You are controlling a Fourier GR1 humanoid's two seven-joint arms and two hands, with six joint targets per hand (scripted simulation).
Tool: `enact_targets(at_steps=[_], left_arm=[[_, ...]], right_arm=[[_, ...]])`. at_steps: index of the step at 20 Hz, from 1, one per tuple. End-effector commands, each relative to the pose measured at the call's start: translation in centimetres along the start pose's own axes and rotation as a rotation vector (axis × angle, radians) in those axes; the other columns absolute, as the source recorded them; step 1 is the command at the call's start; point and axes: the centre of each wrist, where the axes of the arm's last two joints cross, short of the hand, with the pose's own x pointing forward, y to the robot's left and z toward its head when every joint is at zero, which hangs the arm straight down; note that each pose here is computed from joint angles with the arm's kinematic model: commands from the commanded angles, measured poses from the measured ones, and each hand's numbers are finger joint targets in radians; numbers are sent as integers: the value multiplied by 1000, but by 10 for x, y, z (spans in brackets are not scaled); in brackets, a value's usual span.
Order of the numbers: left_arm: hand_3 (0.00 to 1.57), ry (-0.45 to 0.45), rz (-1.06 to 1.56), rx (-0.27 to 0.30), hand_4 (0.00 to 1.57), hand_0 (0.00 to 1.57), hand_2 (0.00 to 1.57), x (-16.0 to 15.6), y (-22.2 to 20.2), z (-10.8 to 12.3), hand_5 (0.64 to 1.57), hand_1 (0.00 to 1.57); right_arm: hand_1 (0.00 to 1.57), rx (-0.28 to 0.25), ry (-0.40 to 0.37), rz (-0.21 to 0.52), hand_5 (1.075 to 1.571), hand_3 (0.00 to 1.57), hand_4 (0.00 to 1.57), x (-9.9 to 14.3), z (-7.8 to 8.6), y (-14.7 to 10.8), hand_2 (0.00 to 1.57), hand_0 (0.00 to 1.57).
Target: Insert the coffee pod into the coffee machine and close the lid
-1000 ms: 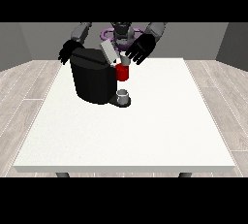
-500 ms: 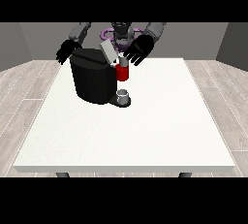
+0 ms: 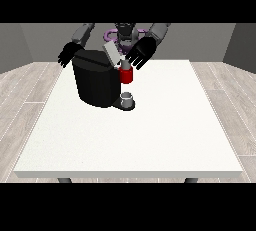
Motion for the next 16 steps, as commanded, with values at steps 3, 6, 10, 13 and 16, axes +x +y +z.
enact_targets(at_steps=[3, 6, 10, 13, 16], left_arm=[[1199, -30, -9, -20, 488, 1221, 1275, 20, -13, -7, 1571, 1221], [1180, 24, -17, 10, 481, 1230, 1274, -12, 4, 3, 1571, 1230], [1142, 33, -1, -29, 466, 1196, 1240, -22, -34, 8, 1571, 1196], [1058, 35, -27, -17, 457, 1161, 1195, -17, -10, 5, 1571, 1161], [999, 3, -17, -22, 457, 1134, 1170, -4, 0, 1, 1571, 1134]], right_arm=[[0, -40, -12, -29, 1571, 0, 457, 9, -15, 7, 0, 0], [0, 30, -19, 12, 1571, 0, 433, 14, -1, 4, 0, 0], [0, 10, 10, -3, 1571, 0, 446, 5, 5, 2, 0, 0], [0, 8, -25, 3, 1571, 0, 403, 7, 6, 17, 0, 0], [0, -27, 8, -2, 1571, 0, 366, -6, 2, -14, 0, 0]])
